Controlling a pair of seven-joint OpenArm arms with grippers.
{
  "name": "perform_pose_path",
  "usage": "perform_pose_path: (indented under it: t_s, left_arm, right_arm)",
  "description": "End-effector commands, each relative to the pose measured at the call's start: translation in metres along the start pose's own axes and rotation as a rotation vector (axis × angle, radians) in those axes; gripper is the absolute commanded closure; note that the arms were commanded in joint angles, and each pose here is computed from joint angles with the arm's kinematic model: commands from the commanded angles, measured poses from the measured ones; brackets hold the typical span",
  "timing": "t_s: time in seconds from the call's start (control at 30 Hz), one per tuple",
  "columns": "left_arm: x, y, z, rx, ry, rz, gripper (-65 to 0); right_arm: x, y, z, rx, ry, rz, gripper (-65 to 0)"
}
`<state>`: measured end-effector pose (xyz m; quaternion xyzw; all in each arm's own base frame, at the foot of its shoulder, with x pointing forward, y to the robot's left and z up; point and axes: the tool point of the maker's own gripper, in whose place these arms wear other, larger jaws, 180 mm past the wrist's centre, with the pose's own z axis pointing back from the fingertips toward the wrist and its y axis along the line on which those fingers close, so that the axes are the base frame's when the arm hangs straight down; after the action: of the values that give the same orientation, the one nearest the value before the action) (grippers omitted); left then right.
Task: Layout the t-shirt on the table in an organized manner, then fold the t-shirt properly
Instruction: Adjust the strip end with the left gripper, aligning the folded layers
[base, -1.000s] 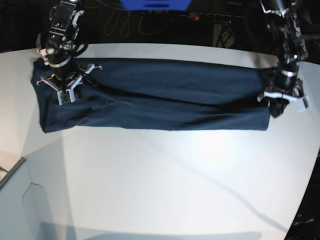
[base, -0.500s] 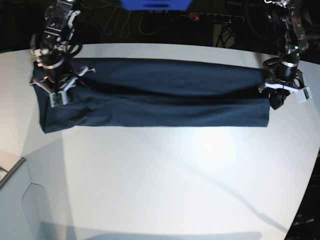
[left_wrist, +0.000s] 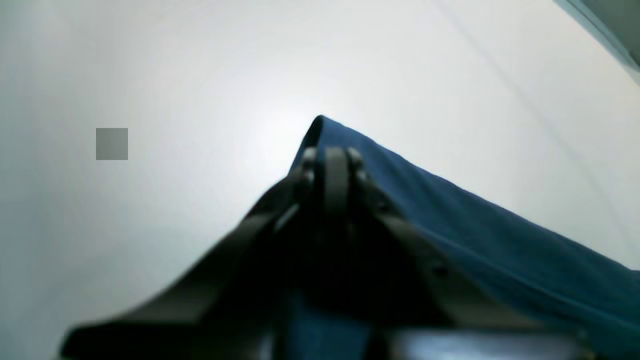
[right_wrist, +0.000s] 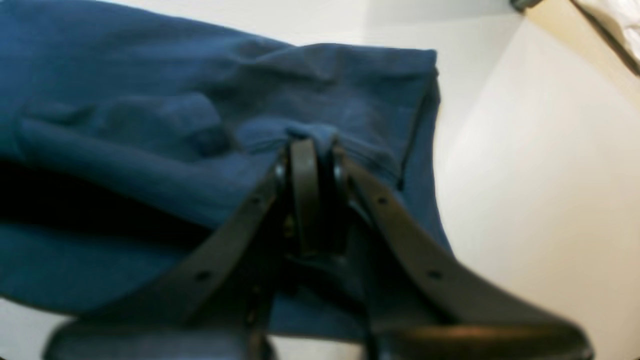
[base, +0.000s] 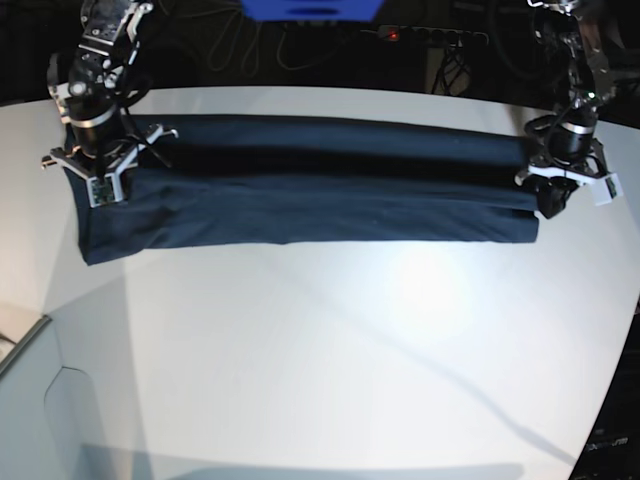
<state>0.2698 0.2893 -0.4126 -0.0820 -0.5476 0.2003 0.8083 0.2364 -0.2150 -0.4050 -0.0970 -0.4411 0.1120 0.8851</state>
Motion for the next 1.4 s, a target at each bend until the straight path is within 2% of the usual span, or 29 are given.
perform_pose_path:
  t_s: [0.0, 0.23, 0.43, 0.63, 0.87, 0.93, 1.03, 1.37]
  left_arm:
    - [0.015, -0.003, -0.002, -0.017, -0.048, -0.006, -0.1]
    - [0.004, 0.006, -0.003, 0.003, -0.021, 0.01, -0.1]
    - [0.016, 0.016, -0.021, 0.018, -0.032, 0.017, -0.1]
    - [0.075, -0.003, -0.038, -0.035, -0.148, -0.036, -0.1]
    - [0.134, -0.039, -0.062, -0.108, -0.278, -0.037, -0.1]
    - [0.132, -0.053, -0.067, -0.141, -0.267, -0.047, -0.1]
    - [0.127, -0.056, -0.068, -0.147, -0.254, -0.05, -0.1]
    - [0.046, -0.009, -0.068, -0.045, -0.065, 0.021, -0.1]
  right_arm:
    - [0.0, -0.002, -0.001, -0.002, -0.009, -0.003, 0.0]
    - [-0.016, 0.011, -0.006, 0.033, 0.03, -0.027, 0.0]
    - [-0.016, 0.015, -0.005, 0.037, 0.028, -0.039, 0.0]
    - [-0.017, 0.016, -0.006, 0.038, 0.029, -0.04, 0.0]
    - [-0.015, 0.016, -0.007, 0.038, 0.026, -0.042, 0.0]
    - [-0.015, 0.016, -0.007, 0.038, 0.026, -0.042, 0.0]
    - [-0.017, 0.016, -0.007, 0.04, 0.031, -0.043, 0.0]
    - [-0.032, 0.024, -0.009, 0.063, 0.066, -0.06, 0.0]
